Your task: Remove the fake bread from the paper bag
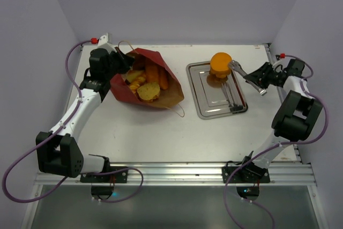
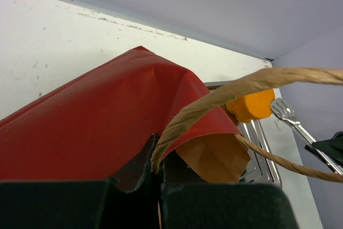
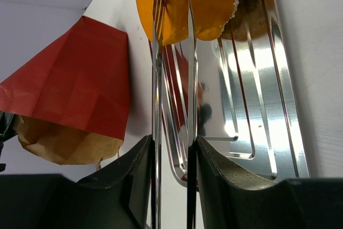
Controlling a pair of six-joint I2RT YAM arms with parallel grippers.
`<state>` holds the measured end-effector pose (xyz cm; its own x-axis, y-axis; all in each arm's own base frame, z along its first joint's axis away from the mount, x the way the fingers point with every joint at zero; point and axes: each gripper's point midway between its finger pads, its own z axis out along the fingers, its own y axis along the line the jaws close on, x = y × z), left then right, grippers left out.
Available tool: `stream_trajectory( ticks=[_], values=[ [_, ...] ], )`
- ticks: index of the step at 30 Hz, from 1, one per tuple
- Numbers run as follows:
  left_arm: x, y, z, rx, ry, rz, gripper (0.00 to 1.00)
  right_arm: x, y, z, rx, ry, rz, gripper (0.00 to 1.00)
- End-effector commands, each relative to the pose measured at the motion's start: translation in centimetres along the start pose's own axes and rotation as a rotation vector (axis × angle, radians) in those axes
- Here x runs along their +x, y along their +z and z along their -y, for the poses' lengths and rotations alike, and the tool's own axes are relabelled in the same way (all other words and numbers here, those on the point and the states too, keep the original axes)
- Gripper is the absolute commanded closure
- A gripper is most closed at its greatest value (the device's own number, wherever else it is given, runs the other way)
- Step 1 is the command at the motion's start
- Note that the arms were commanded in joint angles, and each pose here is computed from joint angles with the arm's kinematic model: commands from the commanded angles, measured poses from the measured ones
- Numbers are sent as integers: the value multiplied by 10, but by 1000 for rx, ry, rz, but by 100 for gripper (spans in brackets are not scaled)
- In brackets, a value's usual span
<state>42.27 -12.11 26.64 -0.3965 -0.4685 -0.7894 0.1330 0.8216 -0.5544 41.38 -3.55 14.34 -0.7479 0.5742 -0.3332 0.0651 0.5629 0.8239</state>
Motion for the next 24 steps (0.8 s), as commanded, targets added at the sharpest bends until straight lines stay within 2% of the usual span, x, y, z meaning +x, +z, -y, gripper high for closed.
stream_trajectory(
  ticks=[1,13,16,17,24],
  values=[
    [-33,-12,24,77,32,90,100,-10,-17,-17,-52,-69,50,60],
    [-34,-11,26,84,33,87,100,-2,-29,-18,-60,-110,41,59],
    [-34,-11,26,88,35,85,100,8,-37,-29,-82,-182,17,60],
    [-33,-11,27,89,35,84,100,11,-41,-33,-87,-250,14,60],
    [-35,-9,29,98,32,86,100,67,-58,-59,-165,-404,-132,60]
  ],
)
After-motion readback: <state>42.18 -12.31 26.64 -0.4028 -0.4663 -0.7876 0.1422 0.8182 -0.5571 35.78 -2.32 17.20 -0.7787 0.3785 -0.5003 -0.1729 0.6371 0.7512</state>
